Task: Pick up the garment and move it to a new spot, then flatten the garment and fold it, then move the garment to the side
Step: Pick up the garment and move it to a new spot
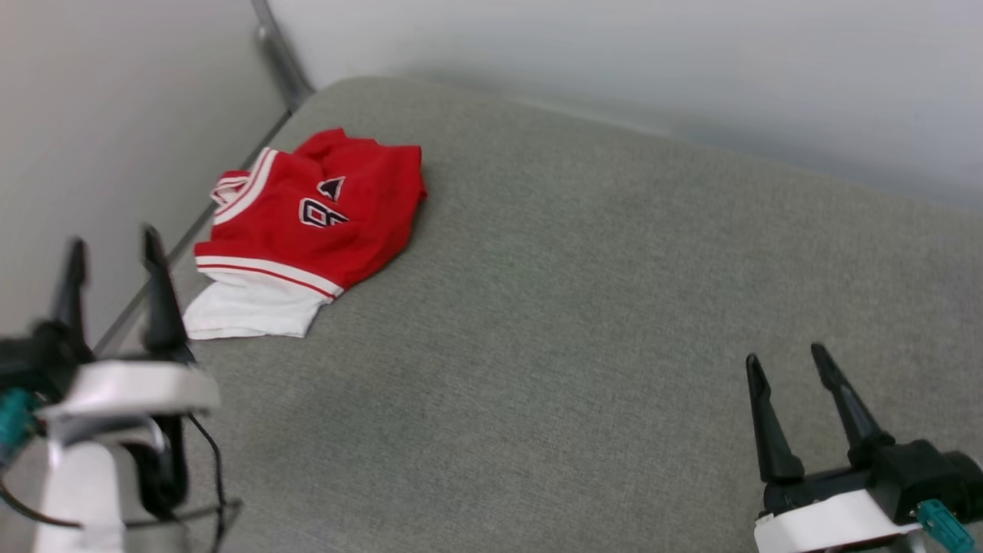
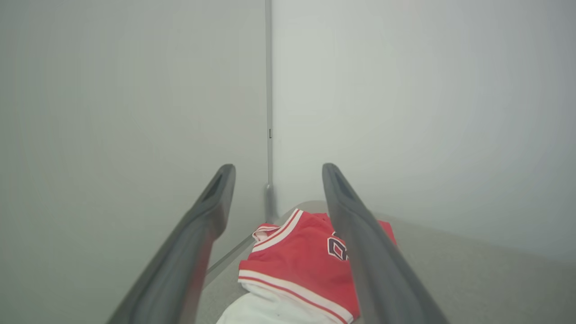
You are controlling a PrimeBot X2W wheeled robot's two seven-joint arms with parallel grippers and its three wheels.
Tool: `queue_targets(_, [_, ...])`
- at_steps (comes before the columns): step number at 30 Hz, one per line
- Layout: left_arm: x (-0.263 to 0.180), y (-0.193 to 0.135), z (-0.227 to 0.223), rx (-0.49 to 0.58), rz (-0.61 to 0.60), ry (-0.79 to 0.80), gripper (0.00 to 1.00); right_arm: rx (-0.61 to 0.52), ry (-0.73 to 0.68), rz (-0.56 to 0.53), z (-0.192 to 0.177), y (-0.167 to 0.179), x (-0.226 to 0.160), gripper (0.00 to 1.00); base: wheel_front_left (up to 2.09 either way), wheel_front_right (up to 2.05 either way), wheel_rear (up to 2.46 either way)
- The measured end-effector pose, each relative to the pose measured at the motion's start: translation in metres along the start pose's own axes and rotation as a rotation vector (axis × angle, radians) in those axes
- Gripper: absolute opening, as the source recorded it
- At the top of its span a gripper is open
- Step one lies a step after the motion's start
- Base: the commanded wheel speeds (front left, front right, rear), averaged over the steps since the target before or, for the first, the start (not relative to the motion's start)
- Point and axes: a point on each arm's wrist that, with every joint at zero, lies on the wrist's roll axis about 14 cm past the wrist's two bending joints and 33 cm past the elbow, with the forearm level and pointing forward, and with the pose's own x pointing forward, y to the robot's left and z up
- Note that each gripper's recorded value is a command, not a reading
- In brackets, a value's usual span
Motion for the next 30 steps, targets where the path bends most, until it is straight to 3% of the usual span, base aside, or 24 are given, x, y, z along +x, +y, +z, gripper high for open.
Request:
queue_targets(8, [0.09, -0.02, 0.024, 0.07, -0.069, -0.107, 1.0, -0.042, 0.005, -0.06, -0.016, -0.032, 0.017, 1.0, 0.0, 0.0, 0.0])
queue_targets(14, [0.141, -0.044, -0.005, 0.144, -0.148, -0.045, 1.0, -0.062, 0.022, -0.125, -0.034, -0.063, 0.026, 1.0, 0.0, 0.0, 0.0])
queue_targets(21, [0.175, -0.078, -0.082, 0.155, -0.249, 0.238, 1.0, -0.067, 0.068, -0.174, -0.064, -0.088, 0.026, 1.0, 0.0, 0.0, 0.0])
queue_targets(30, [0.153, -0.09, -0.181, 0.113, -0.31, 0.811, 1.0, -0.07, 0.1, -0.195, -0.086, -0.102, 0.026, 1.0, 0.0, 0.0, 0.0])
